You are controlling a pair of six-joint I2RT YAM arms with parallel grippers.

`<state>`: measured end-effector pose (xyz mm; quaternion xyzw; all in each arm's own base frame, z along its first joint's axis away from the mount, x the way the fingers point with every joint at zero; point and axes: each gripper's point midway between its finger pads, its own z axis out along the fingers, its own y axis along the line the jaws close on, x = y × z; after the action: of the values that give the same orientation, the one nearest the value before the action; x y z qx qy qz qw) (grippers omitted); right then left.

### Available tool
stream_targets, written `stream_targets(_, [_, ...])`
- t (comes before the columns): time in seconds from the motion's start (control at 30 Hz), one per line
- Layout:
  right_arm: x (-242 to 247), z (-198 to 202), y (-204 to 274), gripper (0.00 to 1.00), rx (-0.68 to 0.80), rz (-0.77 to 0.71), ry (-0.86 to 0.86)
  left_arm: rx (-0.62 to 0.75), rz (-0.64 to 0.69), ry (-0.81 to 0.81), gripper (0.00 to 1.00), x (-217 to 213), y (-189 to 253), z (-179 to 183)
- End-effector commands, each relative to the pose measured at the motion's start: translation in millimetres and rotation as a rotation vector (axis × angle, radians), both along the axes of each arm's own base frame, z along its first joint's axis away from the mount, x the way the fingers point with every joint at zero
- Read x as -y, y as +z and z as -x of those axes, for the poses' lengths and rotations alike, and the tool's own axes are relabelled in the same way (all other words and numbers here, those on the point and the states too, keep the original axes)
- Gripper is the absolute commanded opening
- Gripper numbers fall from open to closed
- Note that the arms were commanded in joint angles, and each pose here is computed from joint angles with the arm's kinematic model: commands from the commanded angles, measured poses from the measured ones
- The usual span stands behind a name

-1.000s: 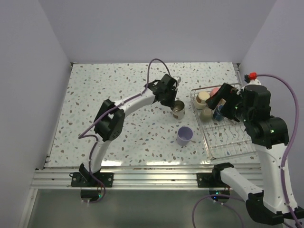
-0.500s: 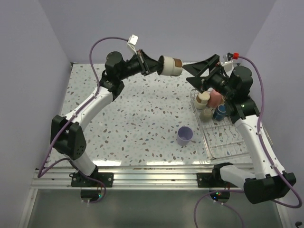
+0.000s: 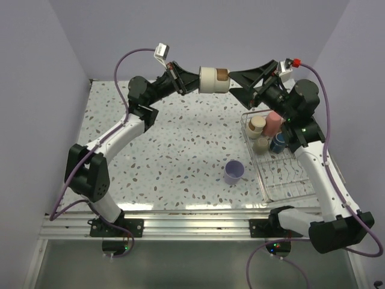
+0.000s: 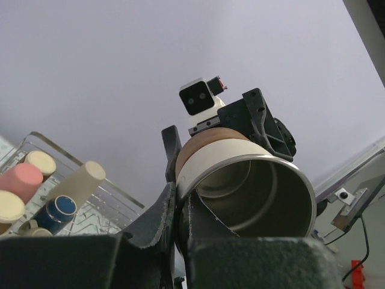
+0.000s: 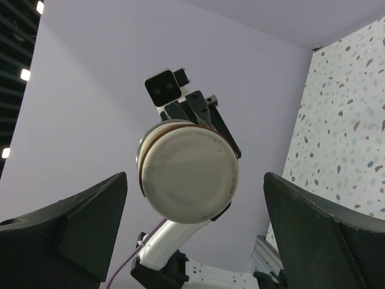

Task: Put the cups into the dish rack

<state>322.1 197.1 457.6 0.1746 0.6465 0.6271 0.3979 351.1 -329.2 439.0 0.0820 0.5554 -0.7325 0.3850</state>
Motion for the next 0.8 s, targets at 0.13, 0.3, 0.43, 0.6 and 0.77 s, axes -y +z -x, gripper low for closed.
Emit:
stream_targets(0.13, [-11.1, 5.2, 13.1, 0.98, 0.040, 0.017, 0.033, 0.053, 0.114, -0.019, 0.00, -6.1, 24.4, 4.3])
stream_targets(0.3, [-17.1, 0.5, 12.7, 0.98, 0.034, 0.022, 0.046, 0.025, 0.147, -0.039, 0.00, -3.7, 15.2, 1.5])
stream_targets(0.43, [-22.5, -3.6, 13.7, 0.98, 0.031, 0.016, 0.058, 0.015, 0.136, -0.041, 0.00, 3.0, 11.6, -2.0])
stream_targets(0.6, [-24.9, -7.4, 15.1, 0.96, 0.033, 0.014, 0.056, 0.010, 0.141, -0.042, 0.00, 8.8, 11.1, -4.9])
stream_targets(0.77, [-25.2, -11.9, 10.8, 0.77, 0.017, 0.013, 0.052, 0.015, 0.131, -0.040, 0.00, 12.1, 10.4, -5.3])
